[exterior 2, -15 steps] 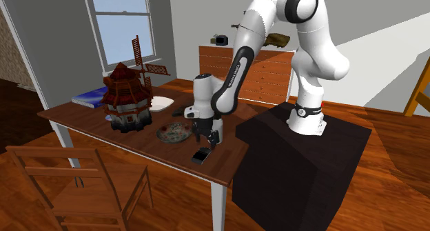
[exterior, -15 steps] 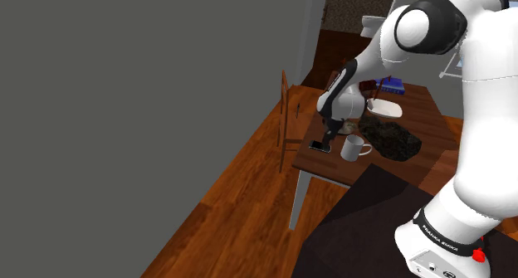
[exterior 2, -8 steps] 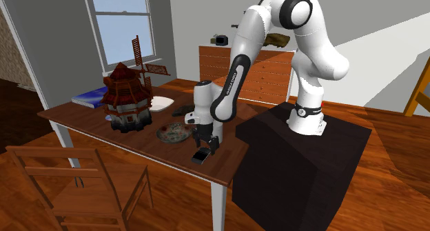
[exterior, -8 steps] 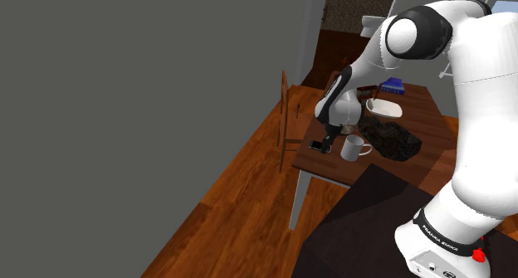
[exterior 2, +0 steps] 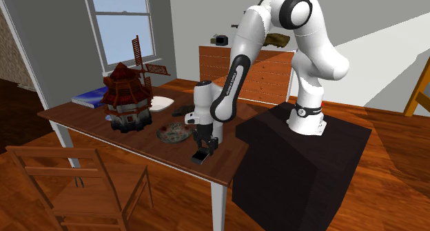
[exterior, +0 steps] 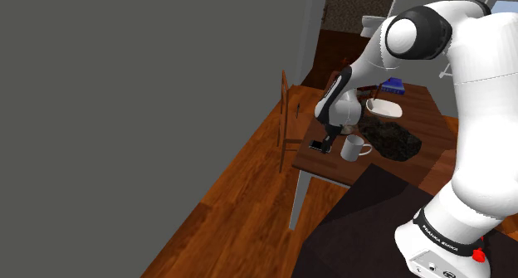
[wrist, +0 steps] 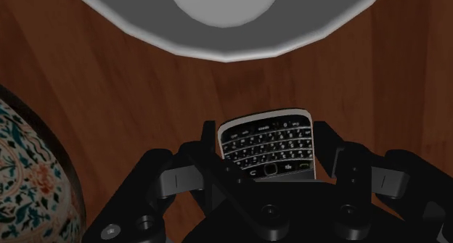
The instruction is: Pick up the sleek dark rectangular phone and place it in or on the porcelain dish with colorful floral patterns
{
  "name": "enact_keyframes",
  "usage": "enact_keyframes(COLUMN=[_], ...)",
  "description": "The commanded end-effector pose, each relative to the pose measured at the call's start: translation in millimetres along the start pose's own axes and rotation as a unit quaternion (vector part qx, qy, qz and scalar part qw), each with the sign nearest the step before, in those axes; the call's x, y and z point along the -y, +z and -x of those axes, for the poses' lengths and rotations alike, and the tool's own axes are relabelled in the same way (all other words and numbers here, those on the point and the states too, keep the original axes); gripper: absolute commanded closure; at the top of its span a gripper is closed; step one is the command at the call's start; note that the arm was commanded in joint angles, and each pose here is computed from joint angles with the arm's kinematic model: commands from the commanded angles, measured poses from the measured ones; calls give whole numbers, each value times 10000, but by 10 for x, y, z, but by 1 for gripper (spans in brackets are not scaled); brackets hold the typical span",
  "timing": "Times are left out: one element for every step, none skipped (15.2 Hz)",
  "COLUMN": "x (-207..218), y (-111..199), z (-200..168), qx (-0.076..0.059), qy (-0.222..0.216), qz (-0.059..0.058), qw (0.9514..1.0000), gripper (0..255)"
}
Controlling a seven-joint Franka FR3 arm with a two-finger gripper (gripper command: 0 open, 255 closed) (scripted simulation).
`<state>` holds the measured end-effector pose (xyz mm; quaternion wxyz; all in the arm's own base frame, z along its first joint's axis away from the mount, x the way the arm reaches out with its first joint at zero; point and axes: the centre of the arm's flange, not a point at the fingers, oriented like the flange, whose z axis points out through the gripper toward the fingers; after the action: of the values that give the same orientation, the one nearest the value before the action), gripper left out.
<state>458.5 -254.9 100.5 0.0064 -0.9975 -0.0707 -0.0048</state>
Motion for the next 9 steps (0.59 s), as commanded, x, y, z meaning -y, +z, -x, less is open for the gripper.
enact_keyframes(x=[0,0,0,0,0,0,0,1,1], y=[0,0,0,0,0,0,0,-52,-105], z=[0,0,0,0,0,0,0,0,-1], qx=[0,0,0,0,0,0,0,-1,0], qy=[0,0,0,0,0,0,0,0,0], qz=[0,0,0,0,0,0,0,0,0], qw=[10000,10000,10000,10000,10000,10000,10000,10000,10000], gripper=[255,255,255,255,255,255,255,255,255])
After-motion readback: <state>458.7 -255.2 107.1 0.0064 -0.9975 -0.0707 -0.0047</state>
